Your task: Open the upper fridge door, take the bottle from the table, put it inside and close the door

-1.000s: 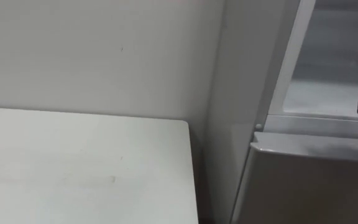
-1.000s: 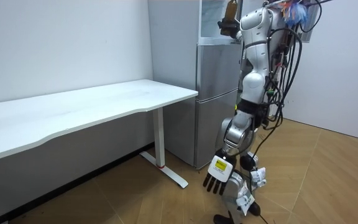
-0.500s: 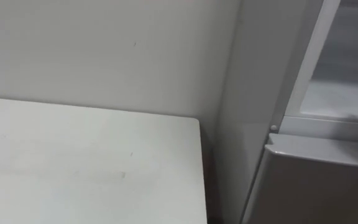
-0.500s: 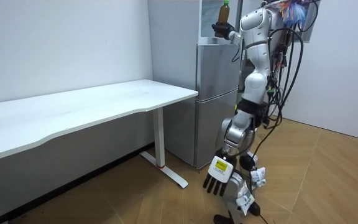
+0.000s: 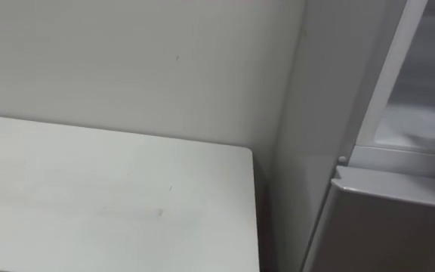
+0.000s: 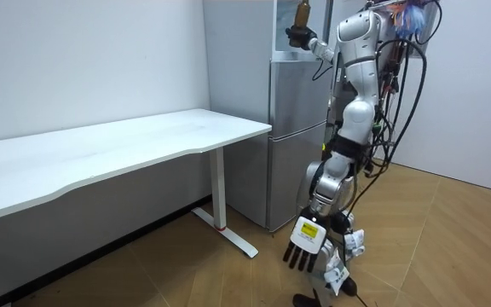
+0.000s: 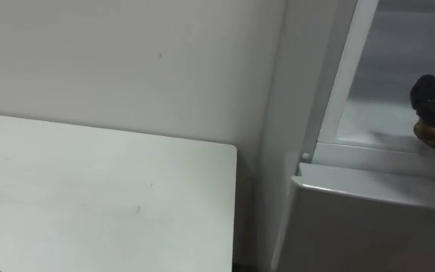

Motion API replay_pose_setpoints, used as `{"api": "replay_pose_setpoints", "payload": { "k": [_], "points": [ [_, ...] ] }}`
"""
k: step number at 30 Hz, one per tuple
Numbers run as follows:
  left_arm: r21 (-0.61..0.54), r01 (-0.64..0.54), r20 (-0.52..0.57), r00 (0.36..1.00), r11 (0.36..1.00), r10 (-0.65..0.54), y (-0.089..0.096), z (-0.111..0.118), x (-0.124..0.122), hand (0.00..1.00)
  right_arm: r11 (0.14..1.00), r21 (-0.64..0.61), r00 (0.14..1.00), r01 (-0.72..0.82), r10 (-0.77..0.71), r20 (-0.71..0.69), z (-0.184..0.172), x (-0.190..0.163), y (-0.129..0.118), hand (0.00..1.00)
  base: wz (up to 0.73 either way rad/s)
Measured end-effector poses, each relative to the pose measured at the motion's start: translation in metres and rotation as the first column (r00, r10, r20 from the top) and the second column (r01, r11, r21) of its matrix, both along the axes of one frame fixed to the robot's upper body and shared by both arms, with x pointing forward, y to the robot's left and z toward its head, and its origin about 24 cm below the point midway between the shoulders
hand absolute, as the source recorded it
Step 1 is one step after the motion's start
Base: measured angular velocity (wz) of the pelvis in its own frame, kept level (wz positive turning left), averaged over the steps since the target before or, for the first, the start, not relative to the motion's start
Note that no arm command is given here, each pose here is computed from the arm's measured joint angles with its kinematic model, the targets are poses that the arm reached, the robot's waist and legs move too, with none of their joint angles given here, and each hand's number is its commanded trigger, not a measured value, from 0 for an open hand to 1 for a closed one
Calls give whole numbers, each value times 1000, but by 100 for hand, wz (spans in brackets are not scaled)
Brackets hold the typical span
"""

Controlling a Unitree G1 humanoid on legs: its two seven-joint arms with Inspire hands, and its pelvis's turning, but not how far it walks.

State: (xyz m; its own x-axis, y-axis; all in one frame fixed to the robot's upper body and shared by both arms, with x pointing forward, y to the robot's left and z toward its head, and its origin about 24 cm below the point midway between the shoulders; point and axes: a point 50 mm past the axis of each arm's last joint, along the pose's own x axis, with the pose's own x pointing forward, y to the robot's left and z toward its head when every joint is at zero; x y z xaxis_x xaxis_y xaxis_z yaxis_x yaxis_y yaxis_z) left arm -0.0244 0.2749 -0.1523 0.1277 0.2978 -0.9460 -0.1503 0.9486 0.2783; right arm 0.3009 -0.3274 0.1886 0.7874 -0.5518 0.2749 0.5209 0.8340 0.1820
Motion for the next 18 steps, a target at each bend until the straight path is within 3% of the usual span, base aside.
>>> {"api": "replay_pose_setpoints", "payload": {
  "k": [6, 18],
  "points": [
    [3, -5, -18, 1000, 1000, 5, 1, 1, -6, 0, 998, 57, 999, 40, -38, -23, -6, 4, -8, 100, 7],
    [5, -47, -79, 996, 999, 47, 1, 5, -32, 0, 991, -28, 984, 128, -130, -125, -8, 5, -32, 100, 10]
  ]
}}
